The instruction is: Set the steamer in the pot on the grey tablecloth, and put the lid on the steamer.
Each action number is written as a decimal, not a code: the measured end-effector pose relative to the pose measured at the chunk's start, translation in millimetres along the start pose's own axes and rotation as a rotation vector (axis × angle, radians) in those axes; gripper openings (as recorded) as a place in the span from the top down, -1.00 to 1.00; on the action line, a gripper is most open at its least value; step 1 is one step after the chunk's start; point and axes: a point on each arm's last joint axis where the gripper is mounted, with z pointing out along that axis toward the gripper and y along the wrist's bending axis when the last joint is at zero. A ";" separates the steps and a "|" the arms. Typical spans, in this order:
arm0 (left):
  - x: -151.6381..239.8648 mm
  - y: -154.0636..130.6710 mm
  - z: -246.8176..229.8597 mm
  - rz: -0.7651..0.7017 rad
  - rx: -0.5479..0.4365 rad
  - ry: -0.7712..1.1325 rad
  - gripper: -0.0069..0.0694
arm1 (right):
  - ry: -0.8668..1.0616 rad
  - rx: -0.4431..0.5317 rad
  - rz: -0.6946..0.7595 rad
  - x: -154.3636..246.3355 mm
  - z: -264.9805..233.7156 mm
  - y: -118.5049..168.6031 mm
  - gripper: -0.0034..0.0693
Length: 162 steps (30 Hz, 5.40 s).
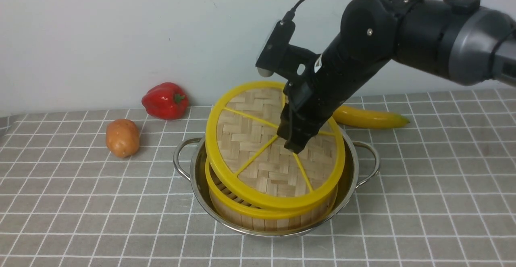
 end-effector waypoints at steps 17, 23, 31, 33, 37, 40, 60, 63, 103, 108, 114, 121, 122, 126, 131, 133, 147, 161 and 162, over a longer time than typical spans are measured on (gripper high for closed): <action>0.0 0.0 0.0 0.000 0.000 0.000 0.18 | 0.011 -0.028 0.018 3.8 25.5 -0.7 0.51; 0.0 0.0 0.0 0.000 0.000 0.000 0.18 | 0.001 -0.026 -0.012 3.1 26.5 -1.0 0.51; 0.0 0.0 0.0 0.000 0.000 0.000 0.18 | -0.003 -0.029 -0.056 2.7 26.5 -0.8 0.51; 0.0 0.0 0.0 0.000 0.000 0.000 0.18 | -0.004 -0.030 -0.062 2.7 26.5 -0.7 0.51; 0.0 0.0 0.0 0.000 0.000 0.000 0.18 | -0.005 -0.032 -0.076 2.6 26.5 -0.5 0.51; 0.0 0.0 0.0 0.000 0.000 0.000 0.18 | -0.005 -0.033 -0.091 2.7 26.5 -0.4 0.51; 0.0 0.0 0.0 0.000 0.000 0.000 0.18 | -0.039 -0.024 -0.115 -9.1 13.9 -3.4 0.51; 0.0 0.0 0.0 0.000 0.000 0.000 0.18 | -0.039 -0.024 -0.114 -9.1 13.9 -3.4 0.51; 0.0 0.0 0.0 0.001 0.000 0.000 0.18 | -0.054 -0.034 -0.109 -7.0 39.9 -5.3 0.51; 0.0 0.0 0.0 0.001 0.000 0.000 0.18 | -0.054 -0.038 -0.103 -6.4 43.8 -5.4 0.51; 0.0 0.0 0.0 0.001 0.000 0.000 0.18 | -0.076 -0.020 -0.099 -8.4 44.8 -7.2 0.27; 0.0 0.0 0.0 0.001 0.000 0.000 0.18 | -0.106 0.008 -0.103 -12.5 37.6 -8.9 -0.30; 0.0 0.0 0.0 0.001 0.000 0.000 0.18 | -0.118 0.016 -0.104 -14.3 32.5 -9.0 -0.31; 0.0 0.0 0.0 0.001 0.000 0.000 0.18 | -0.220 0.076 -0.084 -31.4 -17.3 -9.4 -0.24; 0.0 0.0 0.0 0.001 0.000 0.000 0.18 | -0.387 0.152 0.033 -45.5 -101.3 -2.7 0.43; 0.0 0.0 0.0 0.001 0.000 0.000 0.18 | -0.418 0.170 0.052 -45.9 -119.2 -0.4 0.63; 0.0 0.0 0.0 0.001 0.000 0.000 0.18 | -0.571 0.079 0.287 -47.7 -174.7 16.0 0.93; 0.0 0.0 0.0 0.001 0.000 0.000 0.18 | -0.326 0.191 0.521 89.8 -191.4 43.3 0.87; 0.0 0.0 0.0 0.001 0.000 0.000 0.18 | -0.364 0.225 0.545 107.0 -198.2 49.3 0.86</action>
